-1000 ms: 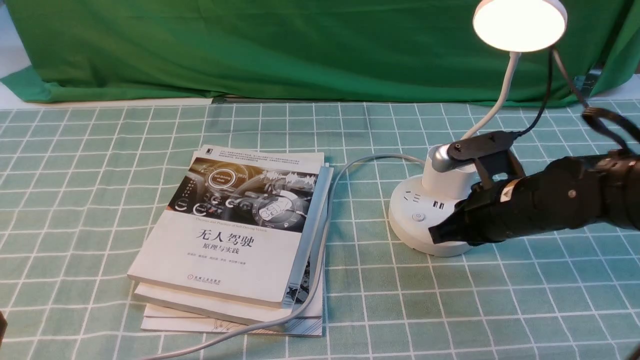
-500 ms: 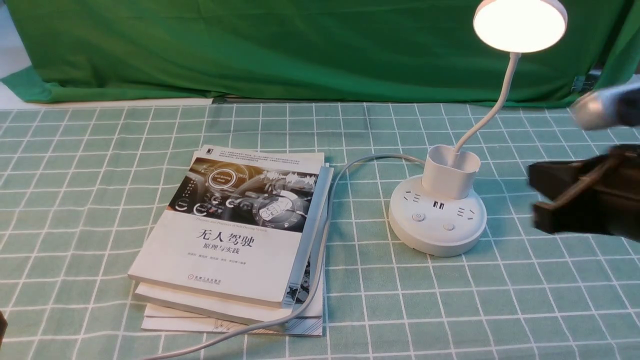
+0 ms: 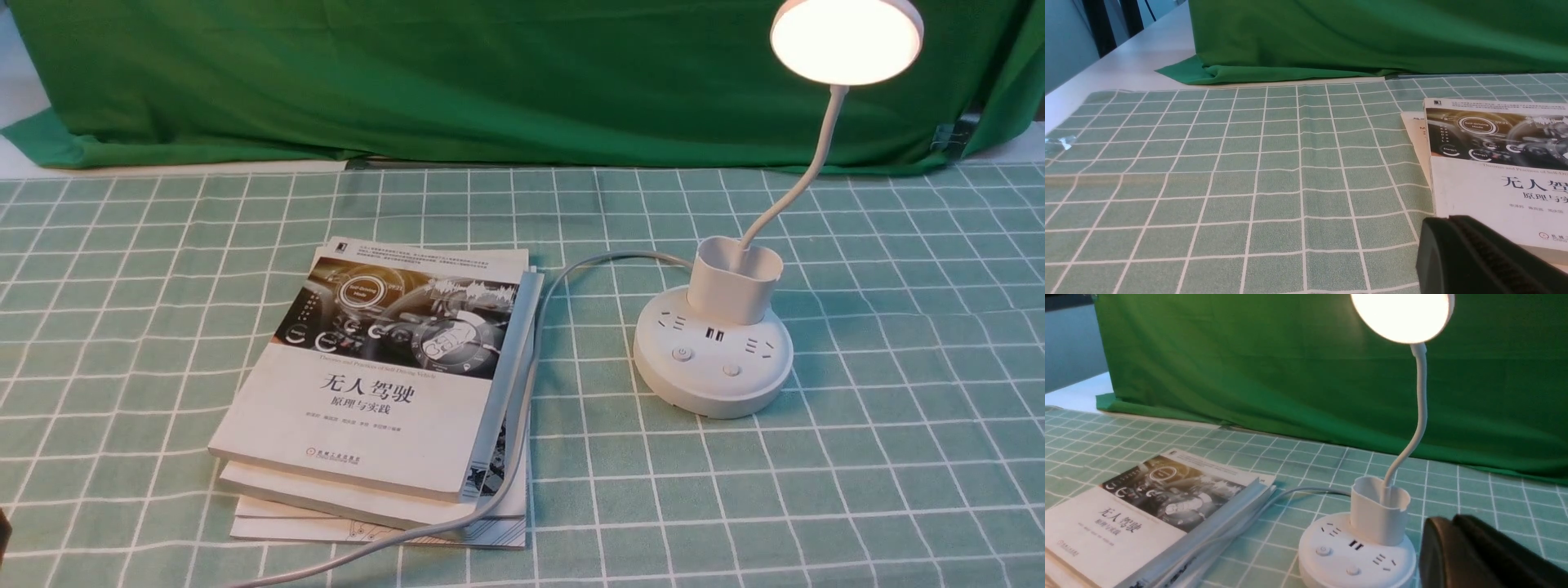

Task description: Turn on the table lamp.

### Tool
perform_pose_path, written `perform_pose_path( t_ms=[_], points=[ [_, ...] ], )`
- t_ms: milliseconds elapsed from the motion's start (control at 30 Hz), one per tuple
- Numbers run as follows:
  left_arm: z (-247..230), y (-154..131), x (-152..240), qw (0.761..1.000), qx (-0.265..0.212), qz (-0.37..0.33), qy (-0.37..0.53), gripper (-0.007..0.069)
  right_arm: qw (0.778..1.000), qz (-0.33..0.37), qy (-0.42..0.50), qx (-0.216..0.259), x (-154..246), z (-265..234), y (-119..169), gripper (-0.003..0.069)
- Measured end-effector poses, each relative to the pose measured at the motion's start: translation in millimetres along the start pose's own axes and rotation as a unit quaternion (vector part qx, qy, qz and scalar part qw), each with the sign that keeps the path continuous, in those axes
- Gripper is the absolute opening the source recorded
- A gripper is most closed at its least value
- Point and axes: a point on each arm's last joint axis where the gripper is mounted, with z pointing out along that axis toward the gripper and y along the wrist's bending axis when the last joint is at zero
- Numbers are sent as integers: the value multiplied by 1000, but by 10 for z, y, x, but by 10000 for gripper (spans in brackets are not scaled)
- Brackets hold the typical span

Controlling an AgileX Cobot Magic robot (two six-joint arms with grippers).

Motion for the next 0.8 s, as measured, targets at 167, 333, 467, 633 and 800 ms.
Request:
perform_pose_path(
  t_ms=[167, 333, 467, 633, 800],
  points=[
    [0, 0, 0, 1000, 0, 0, 0, 21, 1000, 0, 7, 0, 63, 1, -2, 97],
    [0, 0, 0, 1000, 0, 0, 0, 21, 1000, -1, -10, 4, 50, 2, -9, 106],
    [0, 0, 0, 1000, 0, 0, 0, 21, 999, -1, -50, 9, 71, -61, -20, 110],
    [0, 0, 0, 1000, 0, 0, 0, 21, 995, 1, -103, 20, 196, -210, -44, 116],
    [0, 0, 0, 1000, 0, 0, 0, 21, 993, 18, -95, 62, 431, -241, -107, 127]
  ],
)
